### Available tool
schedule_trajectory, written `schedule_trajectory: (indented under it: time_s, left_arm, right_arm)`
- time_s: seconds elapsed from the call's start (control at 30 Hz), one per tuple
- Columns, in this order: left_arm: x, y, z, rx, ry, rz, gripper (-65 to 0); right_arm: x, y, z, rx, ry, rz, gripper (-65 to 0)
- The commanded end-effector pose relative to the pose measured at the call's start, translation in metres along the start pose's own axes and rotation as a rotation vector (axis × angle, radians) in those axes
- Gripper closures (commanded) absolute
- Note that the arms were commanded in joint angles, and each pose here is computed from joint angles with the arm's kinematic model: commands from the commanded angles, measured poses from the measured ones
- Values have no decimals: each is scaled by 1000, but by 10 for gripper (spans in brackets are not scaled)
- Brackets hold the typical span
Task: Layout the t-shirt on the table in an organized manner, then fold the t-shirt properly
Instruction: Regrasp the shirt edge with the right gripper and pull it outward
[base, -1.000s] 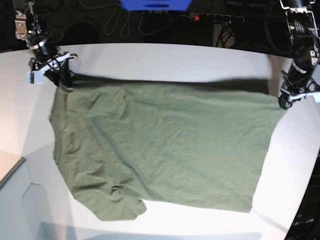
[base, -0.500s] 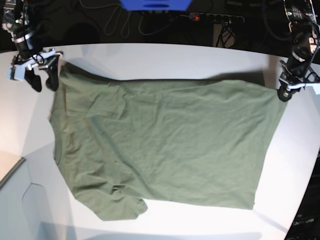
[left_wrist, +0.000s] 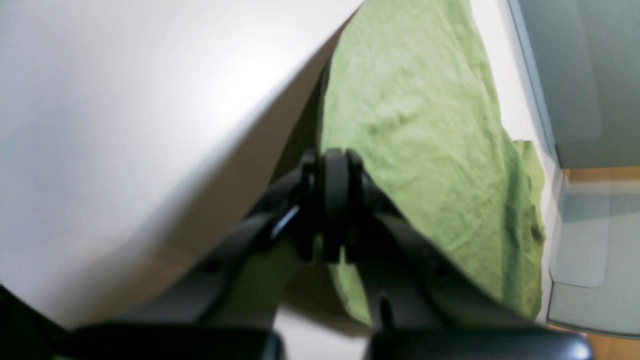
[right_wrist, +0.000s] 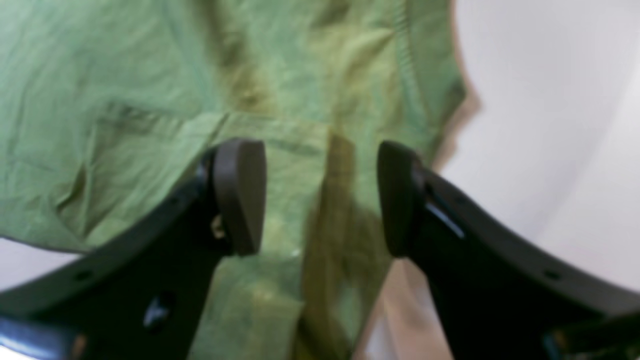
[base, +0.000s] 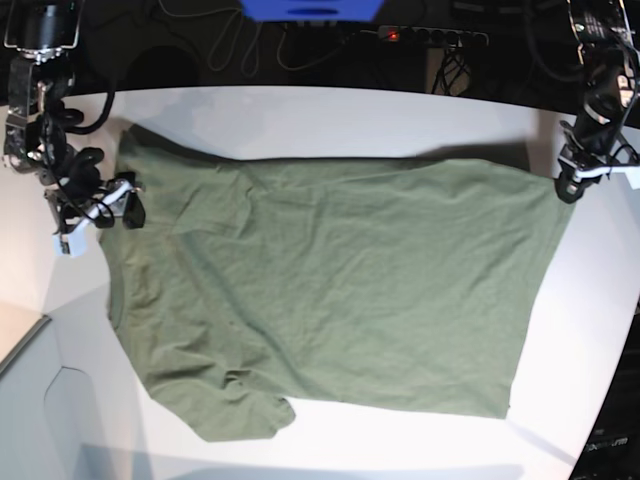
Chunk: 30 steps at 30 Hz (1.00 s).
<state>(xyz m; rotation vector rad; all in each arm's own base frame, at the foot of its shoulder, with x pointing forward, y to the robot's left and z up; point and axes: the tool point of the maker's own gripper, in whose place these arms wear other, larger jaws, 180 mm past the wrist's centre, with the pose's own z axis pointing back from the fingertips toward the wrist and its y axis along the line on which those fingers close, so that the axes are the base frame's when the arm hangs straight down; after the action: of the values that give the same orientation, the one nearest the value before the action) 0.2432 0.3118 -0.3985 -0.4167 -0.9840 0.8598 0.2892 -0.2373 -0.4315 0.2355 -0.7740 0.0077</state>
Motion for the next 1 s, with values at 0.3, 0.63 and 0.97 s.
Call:
schedule_trajectory:
  time_s: [0.3, 0.63, 0.97]
  left_arm:
    - [14, -9, 0, -30, -35, -12, -4]
    - [14, -9, 0, -30, -35, -11, -4]
    - [14, -8, 0, -30, -36, -12, -4]
  right_arm:
    - [-5, 1, -14, 22, 21, -27, -352]
    - [-12, 12, -18, 42, 27, -46, -292]
    - [-1, 24, -13, 60, -9, -29, -26]
